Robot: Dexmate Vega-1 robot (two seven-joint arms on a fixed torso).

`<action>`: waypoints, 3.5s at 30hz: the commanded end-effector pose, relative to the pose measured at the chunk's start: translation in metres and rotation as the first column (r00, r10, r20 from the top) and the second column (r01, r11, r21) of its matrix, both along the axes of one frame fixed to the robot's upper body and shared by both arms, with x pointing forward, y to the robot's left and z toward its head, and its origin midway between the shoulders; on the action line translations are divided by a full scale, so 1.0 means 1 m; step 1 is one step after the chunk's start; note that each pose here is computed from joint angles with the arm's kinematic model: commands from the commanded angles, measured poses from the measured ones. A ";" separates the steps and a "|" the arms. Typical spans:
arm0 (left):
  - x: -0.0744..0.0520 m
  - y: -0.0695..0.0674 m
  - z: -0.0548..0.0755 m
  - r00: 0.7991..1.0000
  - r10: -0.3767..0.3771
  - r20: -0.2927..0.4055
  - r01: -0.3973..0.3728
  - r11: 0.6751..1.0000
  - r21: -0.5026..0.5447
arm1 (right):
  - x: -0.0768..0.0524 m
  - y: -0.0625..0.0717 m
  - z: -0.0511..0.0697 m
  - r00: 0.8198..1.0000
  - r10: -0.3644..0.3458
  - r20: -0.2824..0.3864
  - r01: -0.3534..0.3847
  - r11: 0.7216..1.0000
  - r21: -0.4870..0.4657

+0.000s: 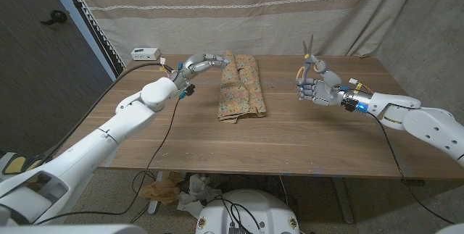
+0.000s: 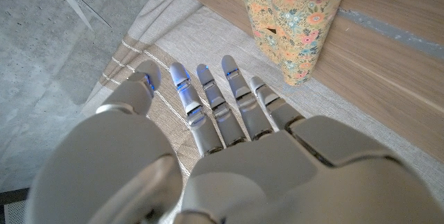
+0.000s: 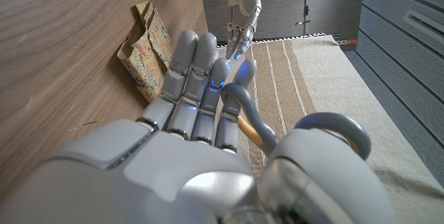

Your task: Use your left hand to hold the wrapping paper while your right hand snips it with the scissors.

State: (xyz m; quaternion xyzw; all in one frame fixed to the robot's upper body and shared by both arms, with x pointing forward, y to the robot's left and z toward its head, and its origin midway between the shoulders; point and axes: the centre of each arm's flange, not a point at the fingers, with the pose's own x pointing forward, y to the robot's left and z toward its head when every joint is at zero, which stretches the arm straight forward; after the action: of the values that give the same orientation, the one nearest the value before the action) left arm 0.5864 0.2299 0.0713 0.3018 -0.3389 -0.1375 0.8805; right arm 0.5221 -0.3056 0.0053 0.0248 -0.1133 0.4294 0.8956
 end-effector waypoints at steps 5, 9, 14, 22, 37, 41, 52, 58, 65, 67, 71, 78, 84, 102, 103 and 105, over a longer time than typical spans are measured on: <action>-0.013 -0.010 0.011 0.994 0.102 0.044 -0.110 0.954 0.278 | 0.001 0.003 -0.001 1.000 0.017 -0.002 -0.017 1.000 -0.008; -0.016 -0.010 0.016 0.990 0.128 0.063 -0.142 0.932 0.332 | 0.000 0.003 -0.001 1.000 0.020 -0.003 -0.020 1.000 -0.009; -0.018 -0.012 0.020 0.987 0.139 0.076 -0.158 0.912 0.379 | 0.000 0.003 0.000 1.000 0.025 -0.005 -0.025 1.000 -0.006; -0.022 -0.021 0.022 0.980 0.164 0.108 -0.196 0.868 0.457 | -0.001 0.004 0.002 1.000 0.026 0.007 -0.026 1.000 -0.011; -0.022 -0.038 0.037 0.925 0.278 0.258 -0.378 0.626 0.682 | 0.000 0.004 0.000 1.000 0.027 0.000 -0.027 1.000 0.001; -0.022 -0.042 0.041 0.903 0.302 0.305 -0.426 0.553 0.716 | 0.000 0.001 -0.002 1.000 0.020 0.001 -0.020 1.000 0.008; -0.018 -0.071 0.051 0.868 0.248 0.430 -0.493 0.342 0.800 | 0.001 -0.001 -0.003 1.000 0.016 -0.007 -0.016 1.000 0.009; -0.017 -0.083 0.058 0.865 0.174 0.471 -0.501 0.256 0.826 | 0.001 -0.002 -0.003 1.000 0.015 -0.001 -0.015 1.000 0.010; -0.016 -0.091 0.061 0.866 0.121 0.485 -0.500 0.188 0.845 | -0.002 -0.006 -0.007 1.000 0.002 -0.002 -0.002 1.000 0.020; -0.016 -0.094 0.059 0.865 0.102 0.491 -0.501 0.158 0.851 | -0.003 -0.007 -0.007 1.000 -0.002 -0.007 0.002 1.000 0.022; -0.014 -0.096 0.058 0.871 0.071 0.486 -0.491 0.131 0.861 | -0.004 -0.008 -0.008 1.000 -0.004 0.002 0.004 1.000 0.023; -0.008 -0.093 0.054 0.879 0.033 0.475 -0.476 0.102 0.873 | -0.006 -0.007 -0.009 1.000 -0.008 -0.007 0.008 1.000 0.024; -0.004 -0.088 0.049 0.877 -0.005 0.480 -0.476 0.117 0.872 | -0.007 -0.006 -0.010 1.000 -0.010 -0.003 0.010 1.000 0.023; 0.013 -0.082 0.038 0.856 -0.122 0.503 -0.489 0.128 0.863 | -0.011 -0.006 -0.011 1.000 -0.015 0.003 0.015 1.000 0.027; 0.014 -0.081 0.038 0.855 -0.128 0.502 -0.488 0.126 0.864 | -0.011 -0.006 -0.011 1.000 -0.014 0.004 0.014 1.000 0.028; 0.016 -0.082 0.038 0.856 -0.133 0.500 -0.487 0.118 0.865 | -0.011 -0.005 -0.011 1.000 -0.014 0.002 0.014 1.000 0.028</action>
State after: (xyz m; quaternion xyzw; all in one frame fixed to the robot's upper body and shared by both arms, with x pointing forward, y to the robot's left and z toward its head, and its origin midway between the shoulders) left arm 0.5905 0.1441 0.1128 0.8609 -0.3101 -0.1244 0.3836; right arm 0.5119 -0.3115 -0.0056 0.0350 -0.1188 0.4225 0.8979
